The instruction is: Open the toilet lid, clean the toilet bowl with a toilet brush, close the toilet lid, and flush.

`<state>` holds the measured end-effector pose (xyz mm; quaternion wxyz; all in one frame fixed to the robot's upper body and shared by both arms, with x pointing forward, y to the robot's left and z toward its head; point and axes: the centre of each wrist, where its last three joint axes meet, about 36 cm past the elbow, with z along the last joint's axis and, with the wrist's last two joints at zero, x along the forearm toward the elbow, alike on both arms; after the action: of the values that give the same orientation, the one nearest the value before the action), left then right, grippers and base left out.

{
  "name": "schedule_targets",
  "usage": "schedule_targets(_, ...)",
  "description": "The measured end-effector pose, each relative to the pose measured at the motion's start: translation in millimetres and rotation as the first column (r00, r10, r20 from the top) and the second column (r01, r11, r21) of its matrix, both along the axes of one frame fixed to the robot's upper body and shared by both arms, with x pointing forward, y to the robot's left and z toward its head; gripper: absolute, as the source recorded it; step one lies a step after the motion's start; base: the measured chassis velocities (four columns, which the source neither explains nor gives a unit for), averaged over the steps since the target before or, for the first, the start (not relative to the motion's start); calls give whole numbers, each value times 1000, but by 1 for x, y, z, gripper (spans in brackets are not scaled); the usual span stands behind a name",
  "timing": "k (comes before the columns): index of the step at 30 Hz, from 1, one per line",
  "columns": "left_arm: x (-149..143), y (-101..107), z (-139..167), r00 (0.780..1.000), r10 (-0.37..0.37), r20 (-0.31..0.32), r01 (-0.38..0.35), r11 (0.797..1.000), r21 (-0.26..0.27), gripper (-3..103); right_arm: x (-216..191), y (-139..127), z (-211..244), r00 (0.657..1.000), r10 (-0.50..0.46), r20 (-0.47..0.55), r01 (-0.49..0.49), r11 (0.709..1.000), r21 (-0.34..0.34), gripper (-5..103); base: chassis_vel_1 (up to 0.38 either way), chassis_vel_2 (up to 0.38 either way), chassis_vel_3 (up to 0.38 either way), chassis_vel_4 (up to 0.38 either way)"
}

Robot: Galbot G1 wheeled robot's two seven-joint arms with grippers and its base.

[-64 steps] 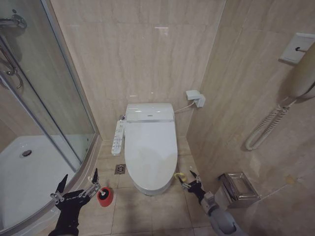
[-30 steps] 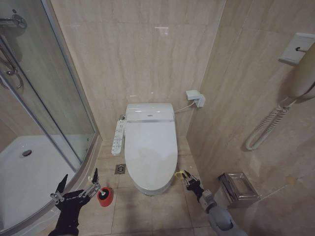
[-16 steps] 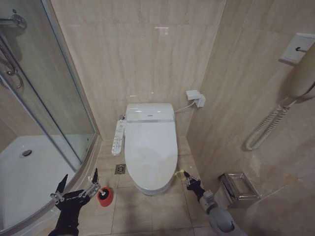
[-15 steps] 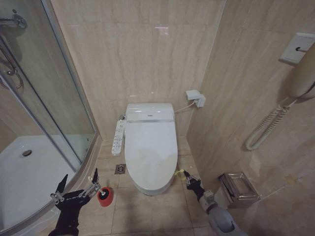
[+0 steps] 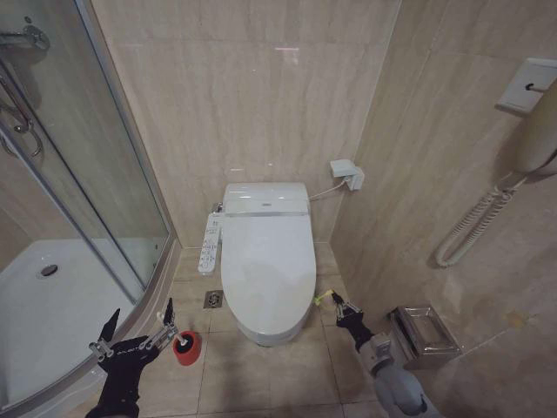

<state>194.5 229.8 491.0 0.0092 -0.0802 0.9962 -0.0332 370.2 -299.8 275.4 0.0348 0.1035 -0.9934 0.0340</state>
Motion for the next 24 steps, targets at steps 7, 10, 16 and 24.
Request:
schedule_targets(7, 0, 0, 0, 1000, 0, 0, 0, 1000, 0, 100, 2, 5, 31, 998, -30, 61, 27, 999, 45, 0, 0, 0, 0, 0)
schedule_targets(10, 0, 0, 0, 1000, 0, 0, 0, 1000, 0, 100, 4, 6, 44, 996, -38, 84, 32, 998, 62, 0, 0, 0, 0, 0)
schedule_targets(16, 0, 0, 0, 1000, 0, 0, 0, 1000, 0, 100, 4, 4, 67, 991, -53, 125, 42, 995, 87, 0, 0, 0, 0, 0)
schedule_targets(24, 0, 0, 0, 1000, 0, 0, 0, 1000, 0, 100, 0, 3, 105, 981, -69, 183, 46, 990, 130, 0, 0, 0, 0, 0)
